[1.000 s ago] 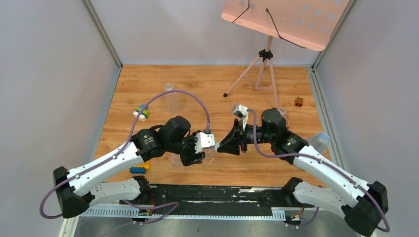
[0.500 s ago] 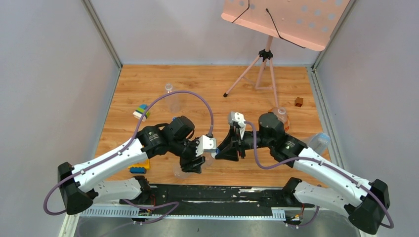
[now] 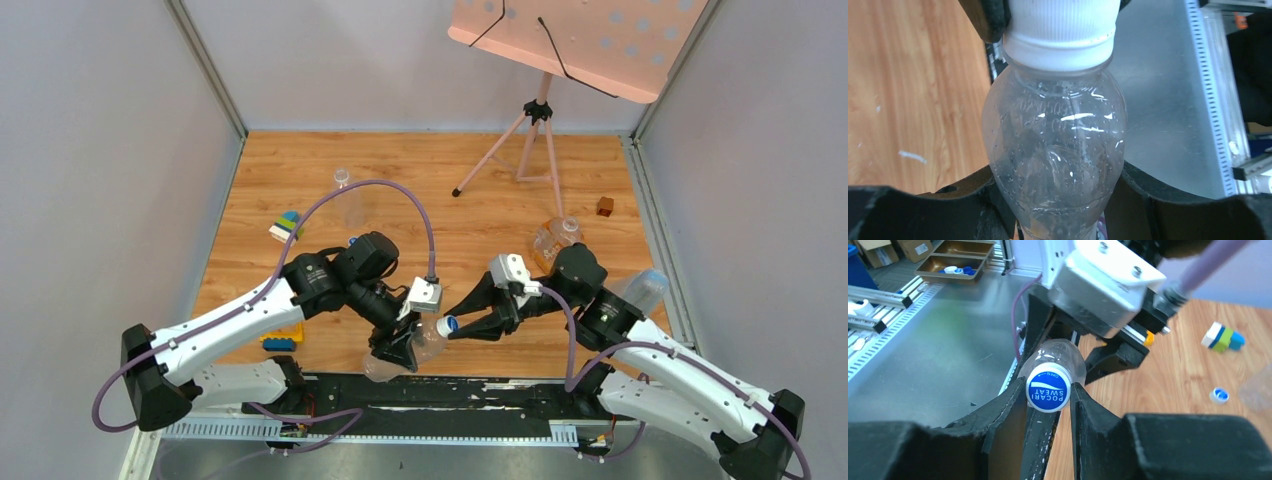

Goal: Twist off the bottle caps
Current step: Unscrew the bottle cap from the plastic bottle.

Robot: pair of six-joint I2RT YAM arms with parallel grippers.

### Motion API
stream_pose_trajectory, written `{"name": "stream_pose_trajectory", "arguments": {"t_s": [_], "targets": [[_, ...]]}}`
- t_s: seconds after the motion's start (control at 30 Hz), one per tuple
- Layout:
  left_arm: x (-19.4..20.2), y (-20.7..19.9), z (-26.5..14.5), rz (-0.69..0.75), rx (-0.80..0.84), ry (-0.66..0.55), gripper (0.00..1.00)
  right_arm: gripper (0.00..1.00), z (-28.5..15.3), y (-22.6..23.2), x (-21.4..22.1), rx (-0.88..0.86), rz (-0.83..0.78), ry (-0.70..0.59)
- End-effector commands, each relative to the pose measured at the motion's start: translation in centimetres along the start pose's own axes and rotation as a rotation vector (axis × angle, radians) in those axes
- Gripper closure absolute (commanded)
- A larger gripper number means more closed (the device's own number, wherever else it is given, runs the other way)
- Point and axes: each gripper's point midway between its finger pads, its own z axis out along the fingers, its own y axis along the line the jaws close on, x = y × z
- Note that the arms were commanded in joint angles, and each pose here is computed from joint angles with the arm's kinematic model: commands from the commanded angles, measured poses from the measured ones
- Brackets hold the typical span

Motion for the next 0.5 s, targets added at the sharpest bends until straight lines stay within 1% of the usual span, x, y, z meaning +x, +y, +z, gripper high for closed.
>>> {"name": "stream_pose_trajectory", "arguments": {"t_s": [0.0, 0.17, 0.27, 0.33, 0.37, 0.4, 0.43, 0.47], "targets": [[-5.2, -5.7, -0.9, 0.167, 0.296, -0.187, 1.00, 1.00, -0.1, 0.4, -0.8, -0.051, -0.172, -0.024], [-5.1, -6.4, -1.0, 0.147, 0.339, -0.197, 1.00, 1.00, -0.3, 1.7, -1.5, -0.104, -0.204, -0.037], [-5.1, -7.3, -1.1, 0.136, 0.403, -0.217, 1.00, 1.00, -0.4, 2.3, -2.0, -0.134, -0.228, -0.045], [-5.5, -7.7, -1.2, 0.156, 0.444, -0.248, 1.00, 1.00, -0.5, 2.6, -2.4, -0.143, -0.245, -0.057], [-5.3, -7.9, -1.1, 0.130, 0.461, -0.245, 1.00, 1.00, -0.5, 2.7, -2.6, -0.145, -0.254, -0.063], [-5.6, -8.2, -1.4, 0.159, 0.485, -0.265, 1.00, 1.00, -0.5, 2.7, -2.9, -0.143, -0.265, -0.069], [-5.5, -8.4, -1.3, 0.143, 0.503, -0.265, 1.00, 1.00, -0.6, 2.9, -3.1, -0.149, -0.279, -0.075], [-5.8, -8.7, -1.6, 0.179, 0.526, -0.286, 1.00, 1.00, -0.7, 3.0, -3.3, -0.151, -0.292, -0.079]]}}
